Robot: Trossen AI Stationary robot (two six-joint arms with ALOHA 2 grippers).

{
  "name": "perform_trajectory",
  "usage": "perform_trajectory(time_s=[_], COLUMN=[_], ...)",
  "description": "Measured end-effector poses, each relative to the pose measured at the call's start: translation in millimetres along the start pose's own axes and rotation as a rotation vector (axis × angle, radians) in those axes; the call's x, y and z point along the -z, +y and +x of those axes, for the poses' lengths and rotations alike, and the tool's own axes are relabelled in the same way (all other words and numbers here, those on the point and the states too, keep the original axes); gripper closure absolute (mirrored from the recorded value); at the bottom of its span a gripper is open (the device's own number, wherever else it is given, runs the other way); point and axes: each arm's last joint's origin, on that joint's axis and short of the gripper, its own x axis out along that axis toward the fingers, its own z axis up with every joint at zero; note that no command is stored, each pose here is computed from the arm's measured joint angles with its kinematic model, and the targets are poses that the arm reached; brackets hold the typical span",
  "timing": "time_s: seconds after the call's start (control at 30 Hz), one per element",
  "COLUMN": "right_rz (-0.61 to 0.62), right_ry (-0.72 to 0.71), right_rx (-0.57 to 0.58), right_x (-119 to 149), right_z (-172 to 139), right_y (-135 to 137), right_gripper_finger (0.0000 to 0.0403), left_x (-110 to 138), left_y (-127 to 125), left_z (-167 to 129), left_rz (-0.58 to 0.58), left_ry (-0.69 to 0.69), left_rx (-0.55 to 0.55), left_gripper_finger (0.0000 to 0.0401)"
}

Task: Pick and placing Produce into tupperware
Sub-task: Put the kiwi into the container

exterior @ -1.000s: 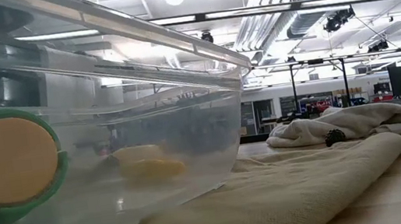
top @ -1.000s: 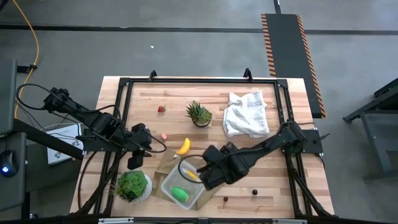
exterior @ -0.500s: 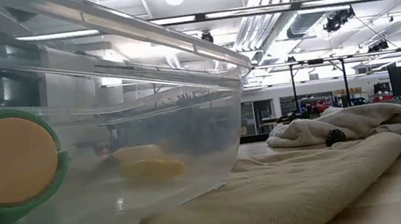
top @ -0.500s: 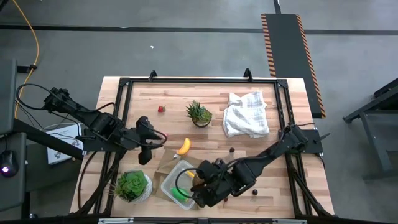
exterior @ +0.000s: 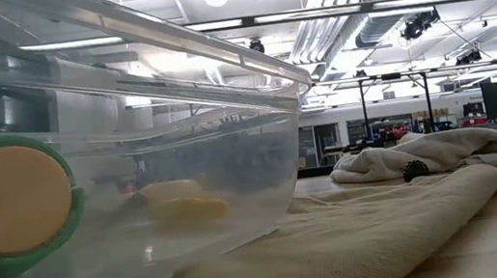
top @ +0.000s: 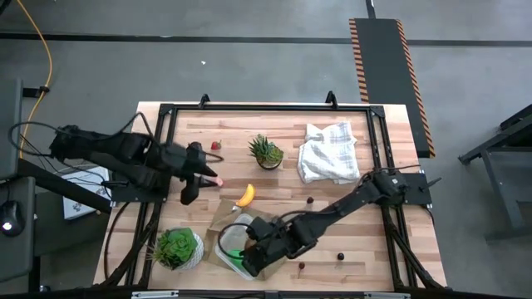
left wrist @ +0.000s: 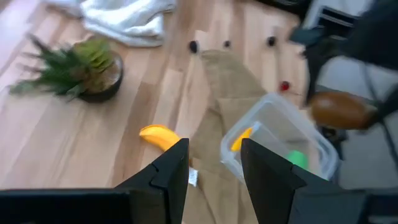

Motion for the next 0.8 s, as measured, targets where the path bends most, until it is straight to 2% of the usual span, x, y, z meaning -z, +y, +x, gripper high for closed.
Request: perform_trajectory(time_s=[0.23,0.5,0.8], right_rz=[0.088,0.189,0.214], right_ry=[0.027,0.013,0.047], right_rx=[0.010,-0.008,-0.003], right_x=[-10,-23,-14], right_z=[15,21,42], right_y=[-8,-13,-13], right_gripper_finger=[0.0081,0.0081,0.0086], left_x=[-5,5,7], left_y=[22,41,41], left_z=[-12,-13,-14], left_rz=[0.073,0.104,0.132], left_ry=[0.057,0.172,0.190], left_rx=[0.189,0.136,0.147], left_gripper_finger=[0.0268,0.0268,0.0268])
